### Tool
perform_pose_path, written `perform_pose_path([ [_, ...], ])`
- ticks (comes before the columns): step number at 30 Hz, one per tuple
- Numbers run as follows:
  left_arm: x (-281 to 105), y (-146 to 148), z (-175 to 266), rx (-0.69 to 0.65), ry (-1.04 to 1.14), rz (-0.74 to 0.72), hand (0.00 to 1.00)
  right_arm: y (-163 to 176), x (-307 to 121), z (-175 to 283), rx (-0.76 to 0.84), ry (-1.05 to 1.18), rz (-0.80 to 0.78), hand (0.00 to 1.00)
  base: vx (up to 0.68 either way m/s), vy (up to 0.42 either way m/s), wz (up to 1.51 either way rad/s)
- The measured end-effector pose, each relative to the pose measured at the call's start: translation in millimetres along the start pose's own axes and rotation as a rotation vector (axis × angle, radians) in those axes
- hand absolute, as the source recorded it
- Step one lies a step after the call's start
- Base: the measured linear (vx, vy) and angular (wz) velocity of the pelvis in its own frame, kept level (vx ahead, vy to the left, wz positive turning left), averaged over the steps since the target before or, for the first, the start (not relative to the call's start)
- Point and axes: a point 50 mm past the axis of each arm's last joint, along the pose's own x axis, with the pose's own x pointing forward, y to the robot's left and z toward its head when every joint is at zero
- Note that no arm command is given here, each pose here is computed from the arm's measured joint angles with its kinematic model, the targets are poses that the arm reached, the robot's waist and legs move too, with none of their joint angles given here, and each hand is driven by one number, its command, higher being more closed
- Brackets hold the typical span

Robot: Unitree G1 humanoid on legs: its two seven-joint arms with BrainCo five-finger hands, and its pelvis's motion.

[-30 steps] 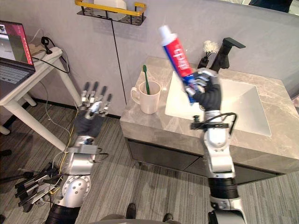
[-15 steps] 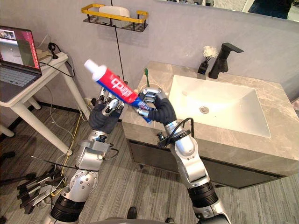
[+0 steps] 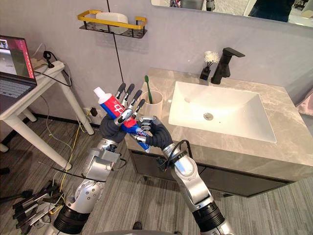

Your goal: Organize washtable

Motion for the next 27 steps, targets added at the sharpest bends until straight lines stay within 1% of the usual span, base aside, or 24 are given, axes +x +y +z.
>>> perform_pose_path([
  [7,-0.1,-1.0,-2.0,-0.001,0.011,-0.004,0.00,1.1,-2.8,-2.4,0.011,0.008,-0.005,1.00,0.00,-0.002,-0.01],
  [8,-0.1,-1.0,-2.6,-0.002,0.017,-0.004,1.00,1.3,-4.2,-3.5,0.016,0.011,-0.009,1.00,0.00,-0.008,-0.03],
  [18,-0.1,-1.2,-3.6,-0.001,0.026,-0.004,1.00,0.4,-5.9,-6.3,0.031,0.022,-0.018,1.00,0.00,-0.004,-0.03],
  [23,0.1,-1.0,-2.7,0.034,0.024,-0.007,1.00,-2.0,-8.0,-8.0,0.051,0.027,-0.033,1.00,0.00,-0.008,-0.06],
  [24,0.1,-0.9,-2.6,0.042,0.025,-0.007,1.00,-2.0,-8.5,-8.4,0.052,0.030,-0.035,0.00,0.00,0.000,0.00],
  [27,1.1,0.0,-0.8,0.081,0.026,-0.010,1.00,-2.7,-11.6,-12.1,0.068,0.045,-0.049,0.00,0.00,0.000,0.00],
])
